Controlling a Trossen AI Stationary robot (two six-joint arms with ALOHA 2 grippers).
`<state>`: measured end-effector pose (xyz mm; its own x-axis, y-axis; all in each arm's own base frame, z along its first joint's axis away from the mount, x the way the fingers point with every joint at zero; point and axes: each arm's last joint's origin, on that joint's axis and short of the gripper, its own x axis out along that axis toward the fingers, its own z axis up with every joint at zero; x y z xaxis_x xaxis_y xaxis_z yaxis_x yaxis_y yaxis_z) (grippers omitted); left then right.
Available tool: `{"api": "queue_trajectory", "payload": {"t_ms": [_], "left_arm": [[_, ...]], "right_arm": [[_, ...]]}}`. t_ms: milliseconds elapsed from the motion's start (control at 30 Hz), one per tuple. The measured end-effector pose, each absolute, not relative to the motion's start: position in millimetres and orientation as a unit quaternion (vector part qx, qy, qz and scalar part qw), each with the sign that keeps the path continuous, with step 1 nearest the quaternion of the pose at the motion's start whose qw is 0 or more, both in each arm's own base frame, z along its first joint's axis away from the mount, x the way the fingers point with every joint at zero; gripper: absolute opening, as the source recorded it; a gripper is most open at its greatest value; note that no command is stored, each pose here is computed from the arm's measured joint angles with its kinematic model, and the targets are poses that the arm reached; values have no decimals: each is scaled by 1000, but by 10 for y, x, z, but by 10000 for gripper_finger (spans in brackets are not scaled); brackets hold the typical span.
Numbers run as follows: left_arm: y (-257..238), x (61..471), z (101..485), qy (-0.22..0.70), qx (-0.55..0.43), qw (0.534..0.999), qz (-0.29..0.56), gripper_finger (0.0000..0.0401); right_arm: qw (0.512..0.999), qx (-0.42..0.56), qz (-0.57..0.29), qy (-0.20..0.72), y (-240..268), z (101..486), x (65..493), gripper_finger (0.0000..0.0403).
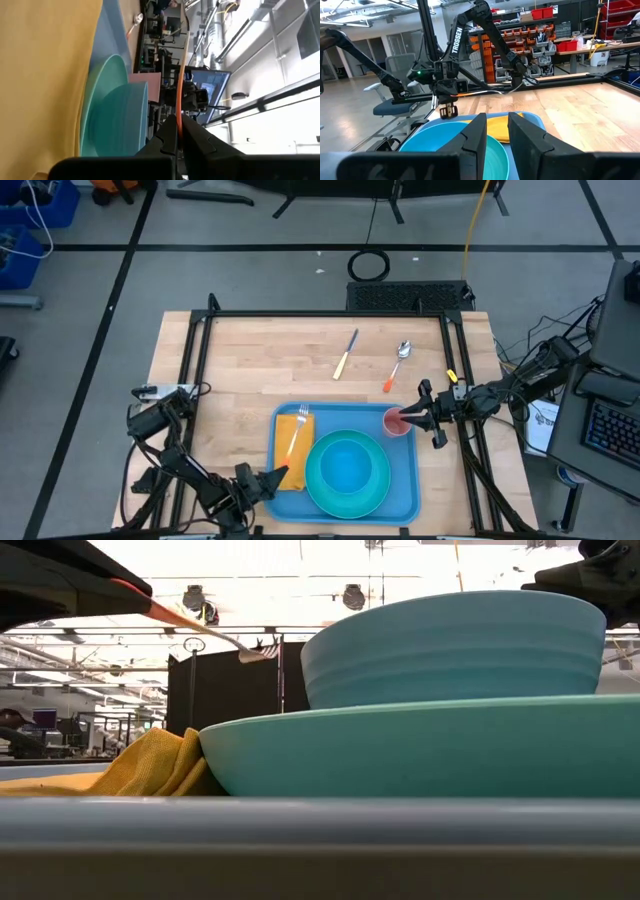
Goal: Set up tray
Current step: Put the orange fork on top of the orange napkin on the blue serving tray
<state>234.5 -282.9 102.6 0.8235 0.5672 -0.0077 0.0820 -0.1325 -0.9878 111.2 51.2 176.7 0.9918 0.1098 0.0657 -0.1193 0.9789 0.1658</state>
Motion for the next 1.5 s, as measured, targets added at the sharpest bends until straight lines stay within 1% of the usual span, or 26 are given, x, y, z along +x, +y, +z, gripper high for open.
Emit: {"api": "queue_trajectory", "payload": {"t_ms": [100,133,167,267,333,467,533,633,800,900,1133,1267,1367,1467,1500], "left_arm": [[-2837,2350,1039,-226,-737,608,192,7],[-2842,2353,1042,-224,-747,597,188,7],[-2846,2354,1042,-222,-762,580,183,7],[-2867,2356,1014,-194,-837,486,159,7],[-2864,2347,986,-180,-848,472,161,7],[-2885,2297,952,-162,-853,468,162,7],[-2884,2279,941,-165,-855,465,162,7],[-2869,2275,932,-173,-846,476,164,7],[-2871,2281,960,-191,-847,471,157,7],[-2879,2293,1055,-196,-851,464,152,7],[-2833,2284,1335,-195,-834,492,158,7],[-2765,2234,1400,-177,-836,492,169,7],[-2695,2166,1458,-144,-839,490,189,7],[-2609,2082,1528,-122,-827,507,212,7],[-2595,2055,1549,-117,-827,506,215,7]], "right_arm": [[994,85,58,-28,511,1767,1111,73],[994,85,57,-28,511,1767,1112,73],[994,85,58,-28,511,1767,1112,73],[994,85,57,-28,511,1767,1112,73],[994,85,58,-28,511,1768,1111,73],[994,85,58,-28,511,1767,1111,73],[994,85,57,-28,511,1767,1111,73],[994,85,58,-28,511,1767,1112,73],[994,85,58,-28,512,1767,1111,73],[994,85,58,-28,511,1767,1111,73],[994,85,58,-28,511,1767,1111,73],[994,85,57,-28,511,1768,1111,73],[994,85,58,-28,511,1767,1111,73],[994,85,58,-28,511,1768,1111,73],[994,85,58,-28,511,1767,1112,73]]}}
